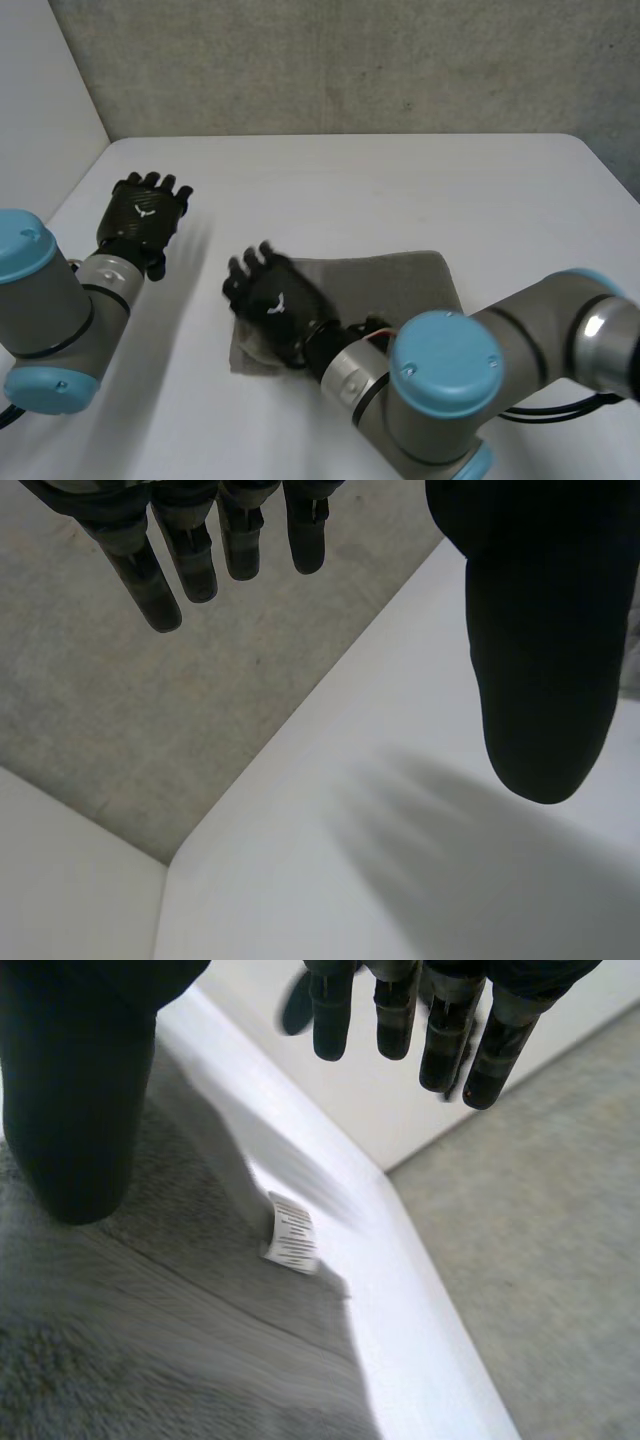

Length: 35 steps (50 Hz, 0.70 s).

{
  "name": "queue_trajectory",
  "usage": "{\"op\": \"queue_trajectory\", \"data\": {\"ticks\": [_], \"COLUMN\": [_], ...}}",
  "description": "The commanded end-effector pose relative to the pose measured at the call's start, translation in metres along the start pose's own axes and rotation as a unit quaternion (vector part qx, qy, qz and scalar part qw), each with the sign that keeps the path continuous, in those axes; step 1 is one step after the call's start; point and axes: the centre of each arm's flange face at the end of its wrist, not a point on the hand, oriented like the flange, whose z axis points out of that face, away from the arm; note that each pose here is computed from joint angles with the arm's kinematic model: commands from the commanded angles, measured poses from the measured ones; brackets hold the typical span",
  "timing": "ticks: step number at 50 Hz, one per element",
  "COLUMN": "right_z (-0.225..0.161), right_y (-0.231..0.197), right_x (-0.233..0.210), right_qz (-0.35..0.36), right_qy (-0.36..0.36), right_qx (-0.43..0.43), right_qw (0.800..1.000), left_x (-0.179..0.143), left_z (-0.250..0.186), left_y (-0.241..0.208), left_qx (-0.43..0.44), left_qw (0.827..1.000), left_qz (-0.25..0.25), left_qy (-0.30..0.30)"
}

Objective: Fold the towel.

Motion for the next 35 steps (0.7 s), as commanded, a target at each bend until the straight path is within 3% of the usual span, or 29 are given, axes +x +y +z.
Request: {"op": "queue_trajectory", "data": {"ticks": [1,6,8,14,19,28,35], "right_z": [-0.024,-0.043,-0.058,-0.084,-0.109,-0.119,-0.103], "right_y": [0.000,0.016,0.038,0.065,0.097,0.110,0.103], "right_x": [0.060,0.085,0.097,0.105,0.110,0.109,0.135], "right_qz": [0.085,0.163,0.203,0.238,0.259,0.236,0.149], "right_qy": [0.078,0.109,0.122,0.129,0.152,0.155,0.188], "right_qx": [-0.040,-0.078,-0.134,-0.218,-0.277,-0.296,-0.248], "right_qw": [0.993,0.978,0.962,0.938,0.913,0.912,0.938], "left_x": [0.019,0.039,0.048,0.076,0.097,0.099,0.091], "left_z": [-0.015,-0.032,-0.037,-0.054,-0.055,-0.047,-0.046], "left_y": [-0.022,-0.043,-0.048,-0.059,-0.046,-0.032,-0.025], "left_qx": [0.031,0.062,0.069,0.079,0.060,0.036,0.023], "left_qw": [0.999,0.996,0.994,0.985,0.983,0.985,0.987], "left_qz": [0.000,-0.023,-0.037,-0.090,-0.089,-0.087,-0.088], "left_qy": [0.026,0.057,0.072,0.121,0.148,0.144,0.136]}}
